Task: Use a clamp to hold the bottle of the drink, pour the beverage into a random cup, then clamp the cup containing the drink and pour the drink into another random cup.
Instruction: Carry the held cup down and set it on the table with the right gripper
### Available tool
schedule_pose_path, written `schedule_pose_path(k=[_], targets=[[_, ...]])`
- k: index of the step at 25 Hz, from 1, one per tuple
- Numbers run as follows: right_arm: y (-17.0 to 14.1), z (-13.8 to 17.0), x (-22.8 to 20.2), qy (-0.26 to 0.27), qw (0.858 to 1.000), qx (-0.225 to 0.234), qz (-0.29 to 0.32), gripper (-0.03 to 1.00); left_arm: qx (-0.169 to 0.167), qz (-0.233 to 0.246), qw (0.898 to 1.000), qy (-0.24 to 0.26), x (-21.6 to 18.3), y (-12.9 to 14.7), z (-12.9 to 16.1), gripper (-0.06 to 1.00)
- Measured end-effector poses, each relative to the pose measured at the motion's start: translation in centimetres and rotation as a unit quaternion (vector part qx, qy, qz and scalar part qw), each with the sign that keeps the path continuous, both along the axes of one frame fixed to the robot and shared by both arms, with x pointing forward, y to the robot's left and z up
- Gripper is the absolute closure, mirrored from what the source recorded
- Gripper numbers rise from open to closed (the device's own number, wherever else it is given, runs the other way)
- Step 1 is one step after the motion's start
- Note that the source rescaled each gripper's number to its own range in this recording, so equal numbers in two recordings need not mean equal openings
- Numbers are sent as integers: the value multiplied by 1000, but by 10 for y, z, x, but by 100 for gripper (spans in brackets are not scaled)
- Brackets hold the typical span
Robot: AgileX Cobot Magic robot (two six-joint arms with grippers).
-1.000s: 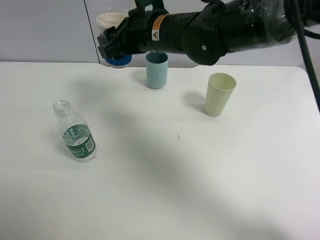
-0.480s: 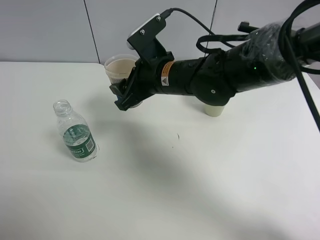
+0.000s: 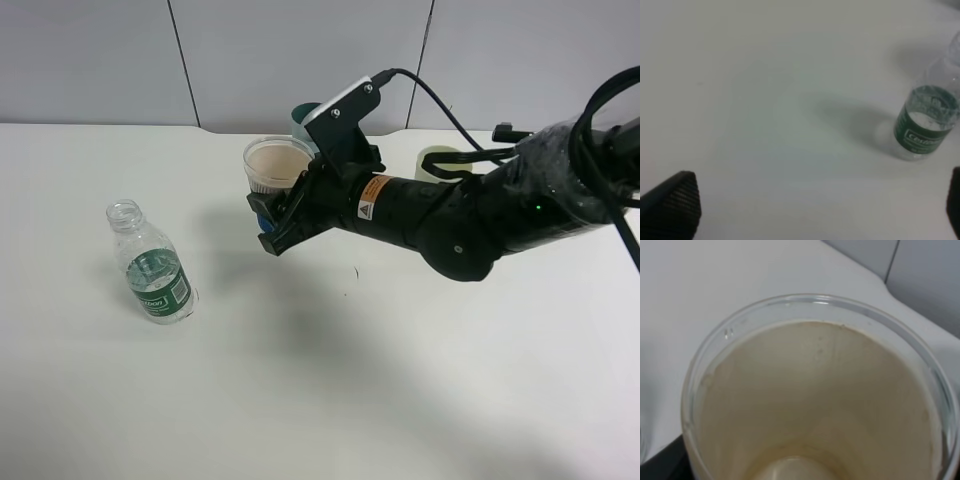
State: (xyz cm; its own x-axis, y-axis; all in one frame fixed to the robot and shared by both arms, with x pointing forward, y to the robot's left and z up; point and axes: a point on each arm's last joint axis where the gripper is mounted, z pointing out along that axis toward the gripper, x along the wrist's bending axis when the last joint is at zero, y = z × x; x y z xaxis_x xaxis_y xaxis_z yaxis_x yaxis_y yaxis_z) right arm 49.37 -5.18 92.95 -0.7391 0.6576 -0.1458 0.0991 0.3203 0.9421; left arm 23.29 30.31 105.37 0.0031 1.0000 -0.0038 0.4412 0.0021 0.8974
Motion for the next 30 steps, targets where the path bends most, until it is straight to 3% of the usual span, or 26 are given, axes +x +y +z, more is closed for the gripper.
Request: schedule_pose_path(k=[20, 26, 30], targets=[[-8, -36, -11, 5, 1000, -26, 7, 97, 0, 0, 1000, 0, 0, 0, 0, -6], [-23, -51, -34, -9, 998, -64, 18, 97, 1, -1, 1000, 0, 0, 0, 0, -6], [-32, -54, -40, -12, 998, -65, 2, 97, 1, -1, 1000, 0, 0, 0, 0, -6]])
